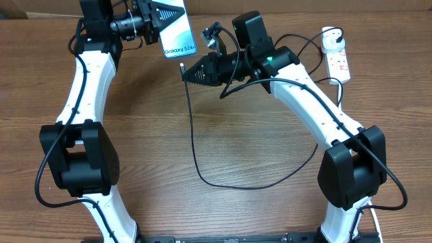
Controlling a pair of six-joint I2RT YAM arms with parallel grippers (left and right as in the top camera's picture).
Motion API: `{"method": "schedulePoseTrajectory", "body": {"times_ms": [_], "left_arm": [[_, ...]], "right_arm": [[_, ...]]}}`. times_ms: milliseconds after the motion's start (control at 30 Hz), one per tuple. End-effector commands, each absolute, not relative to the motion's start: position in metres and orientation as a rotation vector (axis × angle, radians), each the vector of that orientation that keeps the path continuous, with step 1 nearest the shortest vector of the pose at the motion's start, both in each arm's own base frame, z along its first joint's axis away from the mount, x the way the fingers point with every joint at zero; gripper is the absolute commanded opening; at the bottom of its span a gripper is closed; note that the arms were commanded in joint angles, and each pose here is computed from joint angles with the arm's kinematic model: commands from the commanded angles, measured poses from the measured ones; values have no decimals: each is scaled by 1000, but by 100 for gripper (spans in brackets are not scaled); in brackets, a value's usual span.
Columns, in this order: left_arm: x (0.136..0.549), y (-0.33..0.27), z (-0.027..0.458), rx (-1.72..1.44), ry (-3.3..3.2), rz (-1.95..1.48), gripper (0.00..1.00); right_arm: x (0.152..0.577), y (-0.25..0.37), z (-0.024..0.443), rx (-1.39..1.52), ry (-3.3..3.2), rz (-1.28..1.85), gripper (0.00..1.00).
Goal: Plug charger to phone and switch on socket
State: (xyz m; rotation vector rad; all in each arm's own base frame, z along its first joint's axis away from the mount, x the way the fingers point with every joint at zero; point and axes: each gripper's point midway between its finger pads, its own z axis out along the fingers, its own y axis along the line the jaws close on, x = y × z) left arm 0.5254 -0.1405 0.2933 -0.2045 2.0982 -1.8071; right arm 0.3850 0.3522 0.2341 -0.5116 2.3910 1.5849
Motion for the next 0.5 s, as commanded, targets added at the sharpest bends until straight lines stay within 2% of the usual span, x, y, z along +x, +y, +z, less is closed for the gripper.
{"method": "schedulePoseTrajectory", "body": {"times_ms": [0,467], "left_arm": [[520,-140,299,-186,2096,-1831,4],[519,-140,296,-198,2110,-1838,4]], "right_arm": [[382,350,271,-546,2302,1543,4],[370,351,293,-579,2257,1546,4]]}}
